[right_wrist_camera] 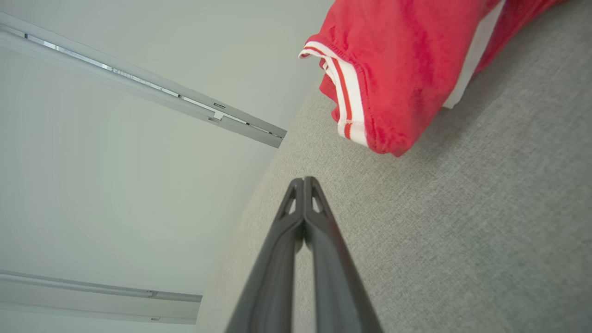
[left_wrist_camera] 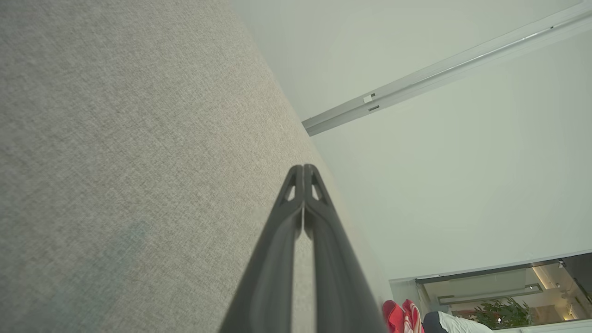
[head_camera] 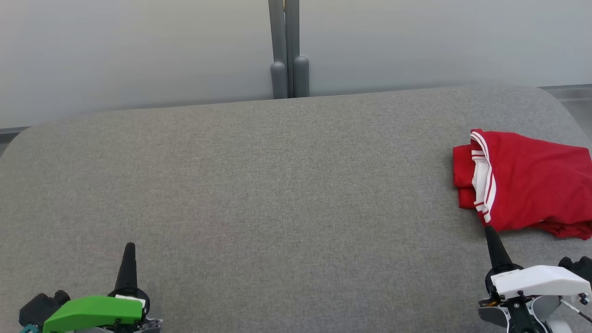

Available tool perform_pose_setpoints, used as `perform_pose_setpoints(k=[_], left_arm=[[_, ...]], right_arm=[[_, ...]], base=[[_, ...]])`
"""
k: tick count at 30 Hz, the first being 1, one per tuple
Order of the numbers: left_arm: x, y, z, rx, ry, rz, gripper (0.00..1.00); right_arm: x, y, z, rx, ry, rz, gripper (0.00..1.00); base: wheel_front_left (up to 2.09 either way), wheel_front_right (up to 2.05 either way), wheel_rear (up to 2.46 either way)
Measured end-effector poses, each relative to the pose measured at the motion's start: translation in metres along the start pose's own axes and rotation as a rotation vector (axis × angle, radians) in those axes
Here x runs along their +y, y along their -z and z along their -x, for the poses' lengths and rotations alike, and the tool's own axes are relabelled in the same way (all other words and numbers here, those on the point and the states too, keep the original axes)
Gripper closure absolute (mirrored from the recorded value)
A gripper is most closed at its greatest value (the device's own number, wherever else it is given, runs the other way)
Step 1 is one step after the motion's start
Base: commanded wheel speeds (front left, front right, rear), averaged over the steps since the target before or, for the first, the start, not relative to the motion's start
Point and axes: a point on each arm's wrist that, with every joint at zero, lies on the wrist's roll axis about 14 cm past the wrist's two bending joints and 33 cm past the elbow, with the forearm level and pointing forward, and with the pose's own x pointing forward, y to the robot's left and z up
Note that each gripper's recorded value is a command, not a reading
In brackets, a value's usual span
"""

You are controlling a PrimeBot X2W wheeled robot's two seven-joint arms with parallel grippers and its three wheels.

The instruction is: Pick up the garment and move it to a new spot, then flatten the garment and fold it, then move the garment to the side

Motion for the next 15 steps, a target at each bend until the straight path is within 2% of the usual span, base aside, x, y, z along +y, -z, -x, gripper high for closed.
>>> perform_pose_setpoints(k=[15], left_arm=[[-0.0093,-0.0042,-0.0046,0.0,0.028,0.134,1.0]], right_arm=[[0.0081,-0.0018,-0.0034,0.006,-0.025,-0.158,1.0]], base=[[0.0,0.0,0.0]])
